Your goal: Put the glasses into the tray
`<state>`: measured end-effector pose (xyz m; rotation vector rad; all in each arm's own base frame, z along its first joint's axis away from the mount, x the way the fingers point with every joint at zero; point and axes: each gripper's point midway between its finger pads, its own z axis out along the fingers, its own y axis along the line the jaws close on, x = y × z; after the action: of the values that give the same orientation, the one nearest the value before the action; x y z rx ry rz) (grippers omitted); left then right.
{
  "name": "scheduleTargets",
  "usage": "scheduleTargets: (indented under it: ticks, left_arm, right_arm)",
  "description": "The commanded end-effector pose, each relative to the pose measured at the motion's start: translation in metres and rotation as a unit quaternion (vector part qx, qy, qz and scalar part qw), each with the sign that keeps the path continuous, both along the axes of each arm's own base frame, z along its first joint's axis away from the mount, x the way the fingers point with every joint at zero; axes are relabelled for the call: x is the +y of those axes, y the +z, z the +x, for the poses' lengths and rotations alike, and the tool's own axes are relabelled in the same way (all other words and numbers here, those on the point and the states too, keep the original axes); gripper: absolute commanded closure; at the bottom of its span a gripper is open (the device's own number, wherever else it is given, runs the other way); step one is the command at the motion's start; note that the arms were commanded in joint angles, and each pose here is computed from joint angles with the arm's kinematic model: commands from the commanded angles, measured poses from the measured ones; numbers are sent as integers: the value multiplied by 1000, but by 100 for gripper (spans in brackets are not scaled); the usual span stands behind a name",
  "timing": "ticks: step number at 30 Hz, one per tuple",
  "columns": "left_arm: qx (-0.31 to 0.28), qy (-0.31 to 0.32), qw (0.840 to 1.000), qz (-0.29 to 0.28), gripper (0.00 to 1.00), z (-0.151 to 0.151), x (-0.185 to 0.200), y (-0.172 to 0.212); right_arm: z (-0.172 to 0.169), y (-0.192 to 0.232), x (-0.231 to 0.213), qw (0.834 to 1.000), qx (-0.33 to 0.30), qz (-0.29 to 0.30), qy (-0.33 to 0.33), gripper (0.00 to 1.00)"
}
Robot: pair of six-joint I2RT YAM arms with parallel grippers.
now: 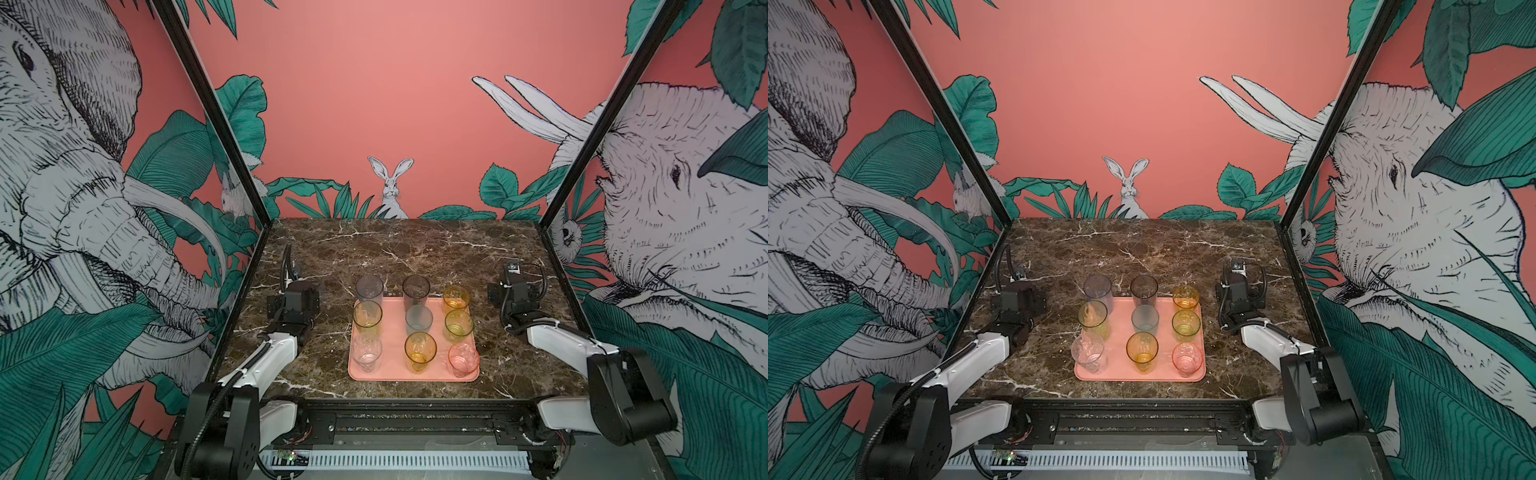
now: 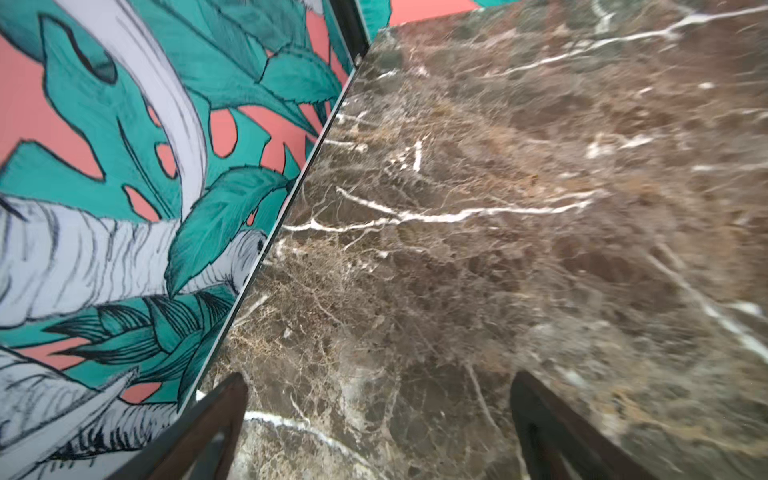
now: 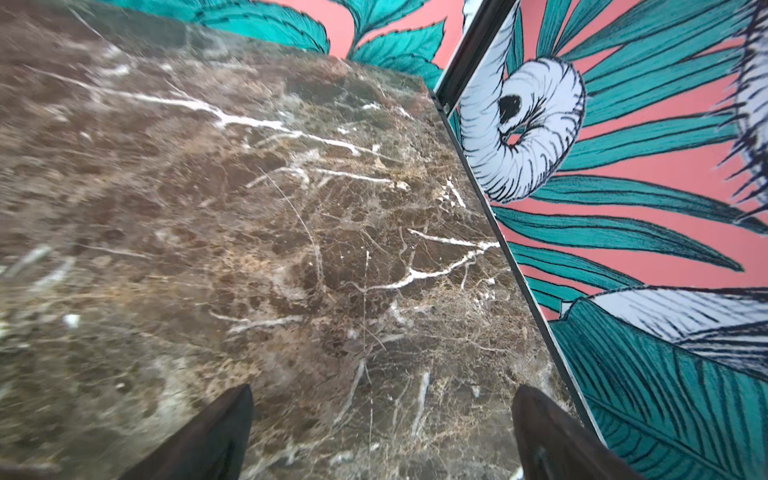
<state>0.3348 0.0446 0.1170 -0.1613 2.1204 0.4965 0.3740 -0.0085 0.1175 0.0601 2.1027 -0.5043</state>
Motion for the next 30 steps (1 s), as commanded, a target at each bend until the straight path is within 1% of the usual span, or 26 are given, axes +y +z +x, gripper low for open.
scheduleTargets:
  ticks: [1,5,6,11,14,16,17,21,26,30]
  left_arm:
    - [-46,-14,999,-11,1,13,-3,3]
    - [-50,-39,998,-7,1,19,-9,-2]
    - [-62,-41,997,-4,1,21,-9,0]
    - [-83,-56,995,1,1,34,-13,4]
    - [-104,-71,992,0,1,42,-18,8]
    - [-109,-78,991,-3,1,48,-21,8]
    - [-108,-85,990,-9,1,50,-24,6]
    - [-137,-115,984,-16,1,54,-34,-4]
    - [-123,-166,978,-19,1,58,-50,-16]
    - [-122,-149,981,-18,0,58,-45,-17]
  right_arm:
    - [17,19,-6,998,-56,-20,-4,1]
    - [16,11,-11,997,-73,-17,-3,1]
    - [15,8,-11,997,-75,-17,0,1]
    - [19,0,3,995,-81,-12,49,1]
    - [18,-1,0,994,-99,-14,40,1]
    - [18,-2,2,992,-113,-17,51,1]
    - [16,-4,1,993,-105,-14,48,1]
    - [16,-4,2,993,-108,-12,52,1]
    - [17,-4,2,993,-108,-9,56,1]
    - [17,-5,3,992,-108,-2,64,1]
